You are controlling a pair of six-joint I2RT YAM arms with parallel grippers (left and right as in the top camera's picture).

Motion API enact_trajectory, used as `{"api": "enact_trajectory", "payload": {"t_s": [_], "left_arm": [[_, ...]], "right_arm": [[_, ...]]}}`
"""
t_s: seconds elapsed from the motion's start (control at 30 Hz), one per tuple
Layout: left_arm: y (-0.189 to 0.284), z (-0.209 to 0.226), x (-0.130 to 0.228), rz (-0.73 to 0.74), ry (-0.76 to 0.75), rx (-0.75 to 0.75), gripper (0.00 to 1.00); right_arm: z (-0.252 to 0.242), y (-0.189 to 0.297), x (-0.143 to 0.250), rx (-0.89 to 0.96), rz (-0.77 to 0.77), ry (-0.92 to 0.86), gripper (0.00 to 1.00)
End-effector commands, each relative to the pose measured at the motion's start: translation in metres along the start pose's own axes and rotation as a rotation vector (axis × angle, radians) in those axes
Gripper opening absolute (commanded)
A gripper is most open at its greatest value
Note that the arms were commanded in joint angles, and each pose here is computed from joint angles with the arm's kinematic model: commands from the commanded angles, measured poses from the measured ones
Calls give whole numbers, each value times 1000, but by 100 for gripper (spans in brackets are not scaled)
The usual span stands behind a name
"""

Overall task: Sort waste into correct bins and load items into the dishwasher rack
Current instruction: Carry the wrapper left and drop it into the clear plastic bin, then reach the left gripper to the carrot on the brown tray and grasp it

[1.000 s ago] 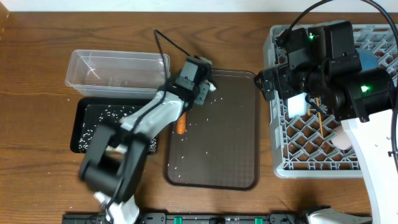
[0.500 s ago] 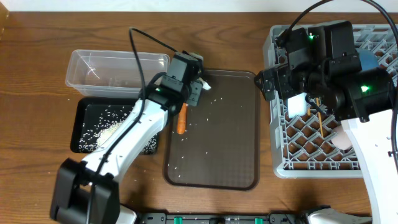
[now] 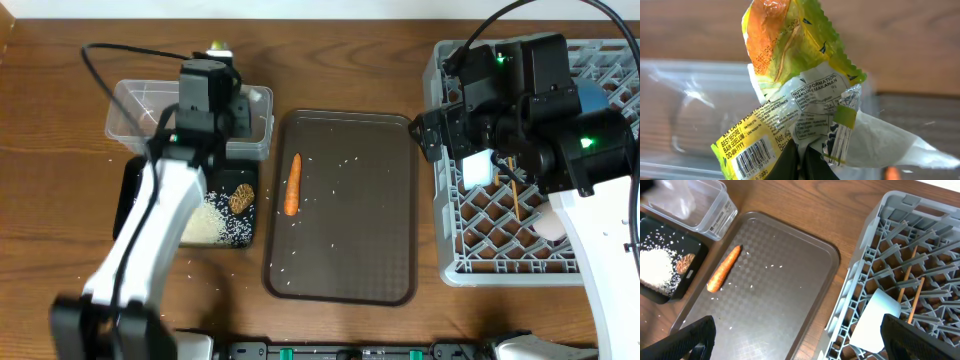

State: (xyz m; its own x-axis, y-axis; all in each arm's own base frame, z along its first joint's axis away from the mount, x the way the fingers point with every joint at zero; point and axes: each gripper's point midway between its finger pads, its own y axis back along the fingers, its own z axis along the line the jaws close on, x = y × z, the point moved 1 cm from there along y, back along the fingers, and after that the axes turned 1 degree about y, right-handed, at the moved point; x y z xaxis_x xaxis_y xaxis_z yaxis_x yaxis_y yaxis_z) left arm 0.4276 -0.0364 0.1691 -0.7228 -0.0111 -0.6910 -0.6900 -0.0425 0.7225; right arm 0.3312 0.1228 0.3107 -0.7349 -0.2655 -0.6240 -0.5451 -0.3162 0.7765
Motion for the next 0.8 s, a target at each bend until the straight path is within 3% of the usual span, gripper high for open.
{"api": "enact_trajectory", "payload": {"t_s": [0.0, 0.03, 0.07, 0.1, 0.17, 0.27, 0.5, 0.77], "left_arm": [[-34, -4, 22, 84, -5, 13, 6], [-41, -5, 26, 97, -6, 12, 7], [-45, -6, 30, 110, -8, 14, 15], [-47, -7, 32, 119, -9, 18, 33], [-42, -8, 35, 135, -9, 30, 56], [-18, -6, 26, 124, -8, 32, 71], [57, -16, 9, 55, 38, 146, 73], [86, -66, 73, 312, -1, 344, 64]], "right_arm": [[5, 5, -1, -13, -15, 3, 99], [5, 5, -1, -13, -15, 3, 99], [5, 5, -1, -13, -15, 3, 99], [5, 5, -1, -13, -15, 3, 99], [5, 5, -1, -13, -15, 3, 99], [5, 5, -1, -13, -15, 3, 99], [5, 5, -1, -13, -15, 3, 99], [5, 5, -1, -13, -15, 3, 99]]}}
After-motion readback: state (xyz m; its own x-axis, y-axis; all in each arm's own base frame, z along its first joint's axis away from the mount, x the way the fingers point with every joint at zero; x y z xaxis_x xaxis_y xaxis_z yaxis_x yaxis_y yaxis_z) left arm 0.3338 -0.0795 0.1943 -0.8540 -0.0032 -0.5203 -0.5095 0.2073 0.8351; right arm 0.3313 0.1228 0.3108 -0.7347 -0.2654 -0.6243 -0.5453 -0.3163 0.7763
